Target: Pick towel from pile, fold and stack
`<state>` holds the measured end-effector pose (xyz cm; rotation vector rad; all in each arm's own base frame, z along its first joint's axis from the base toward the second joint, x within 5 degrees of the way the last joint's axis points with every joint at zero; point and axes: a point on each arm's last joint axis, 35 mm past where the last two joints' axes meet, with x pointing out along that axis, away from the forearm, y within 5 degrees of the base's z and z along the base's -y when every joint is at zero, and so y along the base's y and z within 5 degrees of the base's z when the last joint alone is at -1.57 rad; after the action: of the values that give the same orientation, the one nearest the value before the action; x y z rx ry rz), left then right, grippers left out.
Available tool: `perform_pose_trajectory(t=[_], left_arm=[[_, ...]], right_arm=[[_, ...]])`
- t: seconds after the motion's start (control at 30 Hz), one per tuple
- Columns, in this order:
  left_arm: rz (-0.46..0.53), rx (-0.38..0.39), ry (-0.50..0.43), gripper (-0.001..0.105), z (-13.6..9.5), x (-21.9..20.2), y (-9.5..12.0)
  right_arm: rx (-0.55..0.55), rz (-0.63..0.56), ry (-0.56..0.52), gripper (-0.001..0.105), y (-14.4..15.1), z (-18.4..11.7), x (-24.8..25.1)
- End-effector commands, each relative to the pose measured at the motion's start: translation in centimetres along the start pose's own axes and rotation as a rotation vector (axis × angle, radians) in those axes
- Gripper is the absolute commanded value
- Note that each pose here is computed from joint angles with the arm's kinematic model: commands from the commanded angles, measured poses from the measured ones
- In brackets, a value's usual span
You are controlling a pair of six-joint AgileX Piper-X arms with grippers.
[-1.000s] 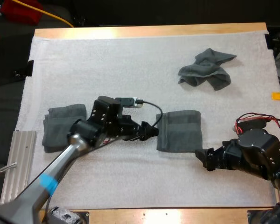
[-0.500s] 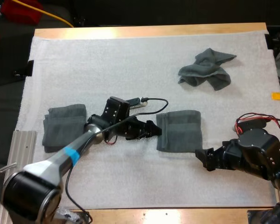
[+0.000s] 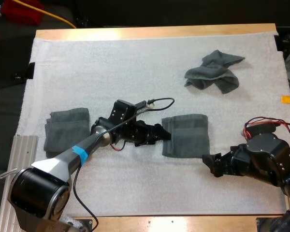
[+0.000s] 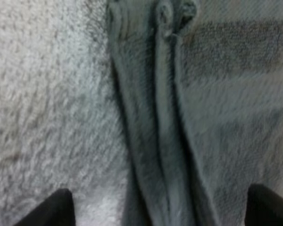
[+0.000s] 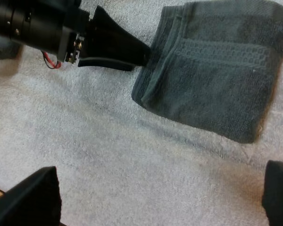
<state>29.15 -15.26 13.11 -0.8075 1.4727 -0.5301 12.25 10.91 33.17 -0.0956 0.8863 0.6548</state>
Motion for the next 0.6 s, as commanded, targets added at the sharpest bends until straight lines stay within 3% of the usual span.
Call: perform_pose_trajectory(t=[0.0,0.3,0.57], left_arm=[[-0.017,-0.004,-0.007,0.071,0.2,0.0,-0.5],[0.01,-0.043,0.031,0.071,-0.5,1.7,-1.0],[0.001,-0.036,0.099,0.071,-0.6,4.2,-3.5]], right_arm=[[-0.017,-0.008,-0.021,0.084,0.1,0.2,-0.4],[-0.017,-0.008,-0.021,0.084,0.1,0.2,-0.4],[-0.017,-0.008,-0.021,0.084,0.1,0.2,-0.4]])
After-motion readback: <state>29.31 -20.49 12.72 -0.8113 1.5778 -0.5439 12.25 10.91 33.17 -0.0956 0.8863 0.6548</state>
